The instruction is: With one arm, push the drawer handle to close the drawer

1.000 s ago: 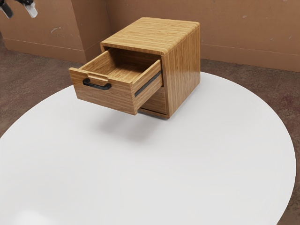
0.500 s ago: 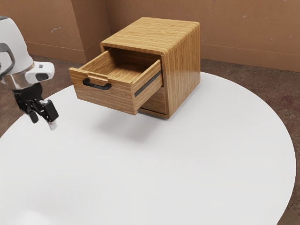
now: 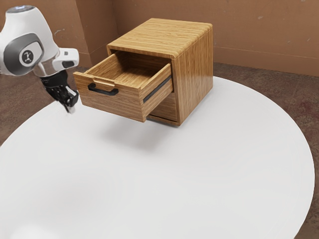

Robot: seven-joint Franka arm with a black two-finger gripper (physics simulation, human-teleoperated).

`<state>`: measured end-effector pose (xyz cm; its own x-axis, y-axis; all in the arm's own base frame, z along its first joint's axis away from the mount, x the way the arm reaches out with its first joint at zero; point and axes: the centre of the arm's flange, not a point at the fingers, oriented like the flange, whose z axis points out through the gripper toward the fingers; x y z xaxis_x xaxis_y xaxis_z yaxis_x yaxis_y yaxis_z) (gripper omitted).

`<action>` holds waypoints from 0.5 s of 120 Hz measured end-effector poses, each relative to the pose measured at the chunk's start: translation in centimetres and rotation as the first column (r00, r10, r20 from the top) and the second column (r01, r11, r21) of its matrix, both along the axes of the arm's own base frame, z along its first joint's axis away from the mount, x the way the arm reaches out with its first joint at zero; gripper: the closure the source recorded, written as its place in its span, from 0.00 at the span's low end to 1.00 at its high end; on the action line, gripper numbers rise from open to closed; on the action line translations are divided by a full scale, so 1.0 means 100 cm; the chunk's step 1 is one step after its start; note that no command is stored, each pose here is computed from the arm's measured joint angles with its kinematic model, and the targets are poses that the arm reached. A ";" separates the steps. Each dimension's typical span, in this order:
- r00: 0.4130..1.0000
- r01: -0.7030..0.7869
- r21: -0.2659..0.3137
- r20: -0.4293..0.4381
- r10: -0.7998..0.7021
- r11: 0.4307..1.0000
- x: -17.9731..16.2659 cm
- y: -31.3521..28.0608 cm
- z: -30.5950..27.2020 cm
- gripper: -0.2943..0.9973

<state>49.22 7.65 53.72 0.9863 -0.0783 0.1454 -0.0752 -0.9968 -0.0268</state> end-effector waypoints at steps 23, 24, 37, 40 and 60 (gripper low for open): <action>1.000 0.001 0.021 0.009 -0.001 1.000 0.030 0.008 -0.001 0.82; 1.000 0.000 0.022 0.009 0.000 1.000 0.032 0.008 -0.002 0.82; 1.000 -0.005 0.030 0.002 0.005 1.000 0.047 0.014 -0.008 0.83; 1.000 -0.005 0.032 0.003 0.005 0.999 0.050 0.015 -0.008 0.83; 1.000 -0.003 0.044 0.007 0.003 0.999 0.078 0.016 -0.012 0.83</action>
